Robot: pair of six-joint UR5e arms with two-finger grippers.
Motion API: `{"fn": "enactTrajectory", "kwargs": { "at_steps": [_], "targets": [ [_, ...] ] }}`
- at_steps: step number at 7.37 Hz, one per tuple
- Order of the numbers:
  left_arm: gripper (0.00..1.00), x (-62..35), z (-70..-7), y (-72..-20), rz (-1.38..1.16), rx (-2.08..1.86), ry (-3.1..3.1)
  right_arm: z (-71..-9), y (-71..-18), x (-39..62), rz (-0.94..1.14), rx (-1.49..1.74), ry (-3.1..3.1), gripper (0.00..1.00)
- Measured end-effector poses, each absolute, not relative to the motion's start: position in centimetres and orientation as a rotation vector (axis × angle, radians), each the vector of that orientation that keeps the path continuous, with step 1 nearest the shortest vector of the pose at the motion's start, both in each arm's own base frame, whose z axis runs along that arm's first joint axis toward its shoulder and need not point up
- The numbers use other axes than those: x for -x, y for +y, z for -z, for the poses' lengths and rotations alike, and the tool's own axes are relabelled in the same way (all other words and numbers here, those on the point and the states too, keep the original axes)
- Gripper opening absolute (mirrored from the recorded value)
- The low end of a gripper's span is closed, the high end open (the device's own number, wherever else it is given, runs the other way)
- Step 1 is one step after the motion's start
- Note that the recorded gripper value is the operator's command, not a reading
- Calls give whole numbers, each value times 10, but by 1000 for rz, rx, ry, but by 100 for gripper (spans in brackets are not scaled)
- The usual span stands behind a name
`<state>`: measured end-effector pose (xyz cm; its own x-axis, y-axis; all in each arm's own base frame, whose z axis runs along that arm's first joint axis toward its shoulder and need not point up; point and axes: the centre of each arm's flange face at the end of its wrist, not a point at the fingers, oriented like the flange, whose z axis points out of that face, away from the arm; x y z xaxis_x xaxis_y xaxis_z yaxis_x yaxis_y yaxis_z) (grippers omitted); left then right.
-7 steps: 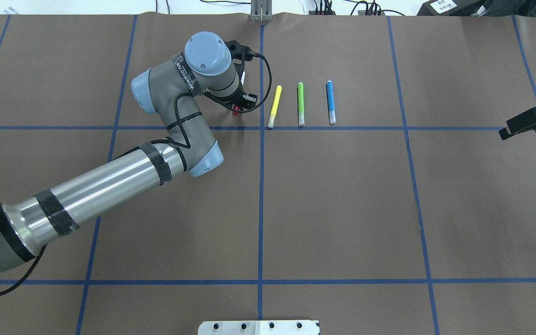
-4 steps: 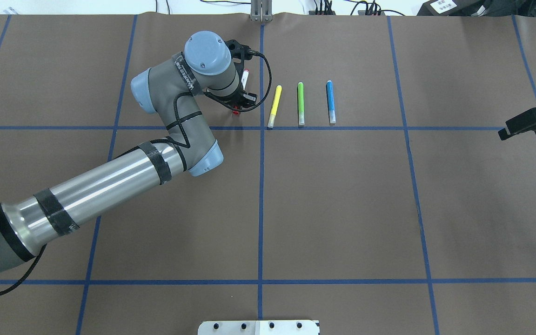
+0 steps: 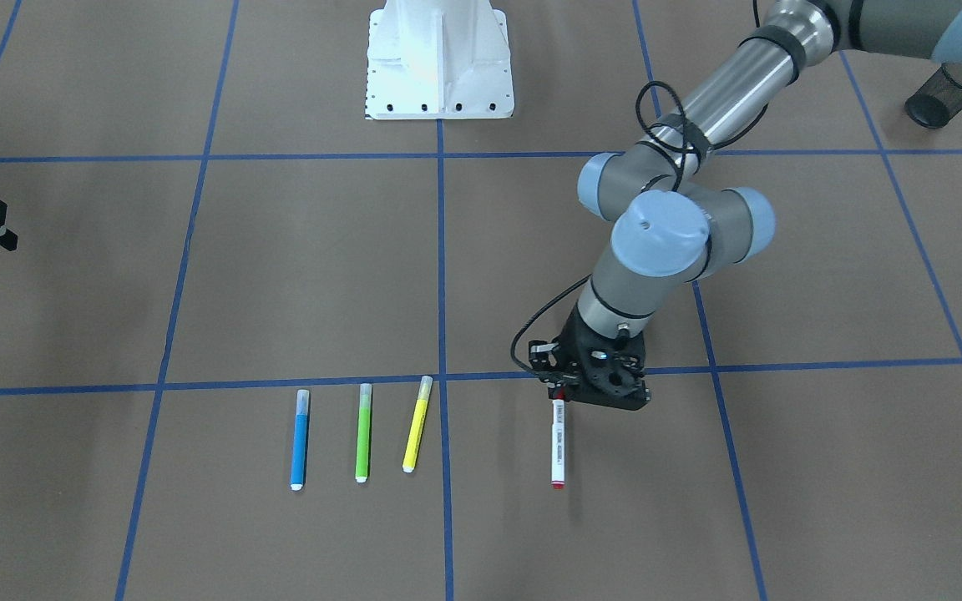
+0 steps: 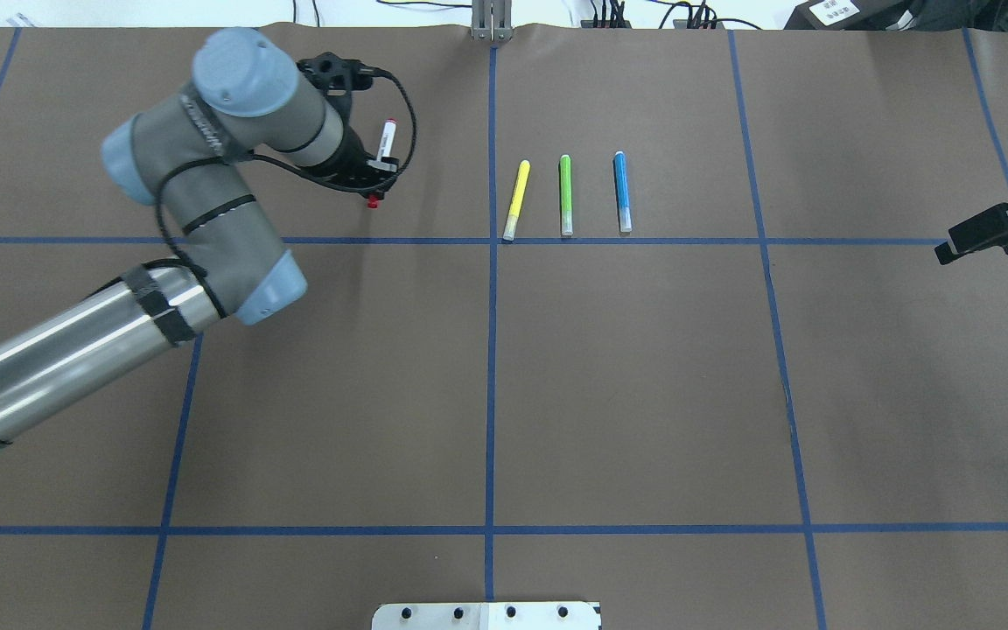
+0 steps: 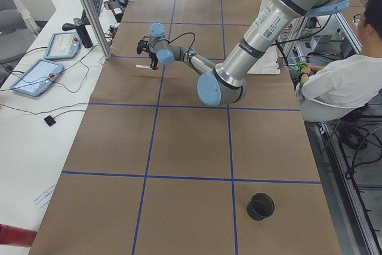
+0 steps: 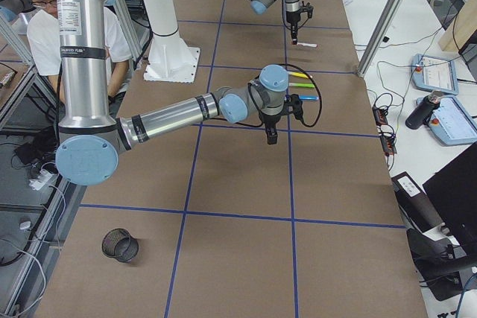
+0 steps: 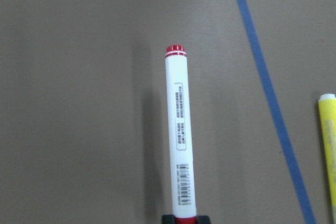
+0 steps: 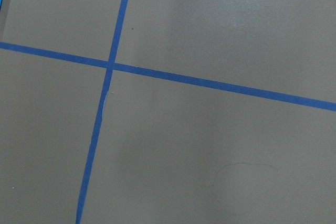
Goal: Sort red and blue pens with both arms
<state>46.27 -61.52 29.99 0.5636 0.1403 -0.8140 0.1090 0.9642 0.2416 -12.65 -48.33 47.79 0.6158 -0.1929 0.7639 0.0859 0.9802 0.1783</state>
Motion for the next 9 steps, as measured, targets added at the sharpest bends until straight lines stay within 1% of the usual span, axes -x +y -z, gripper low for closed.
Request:
{"fn": "enactTrajectory", "kwargs": {
  "at_steps": [1, 4, 6, 9],
  "targets": [
    [0, -415, -336, -602, 6, -258, 979, -478, -483, 127, 162, -128, -893, 100],
    [0, -261, -452, -542, 123, -183, 937, -479, -483, 129, 164, -126, -891, 100],
    [0, -180, -525, -513, 181, -114, 893, -479, -482, 130, 167, -125, -891, 100],
    [0, -42, -639, -443, 220, -27, 889, -480, -481, 137, 180, -119, -888, 100]
  ]
}}
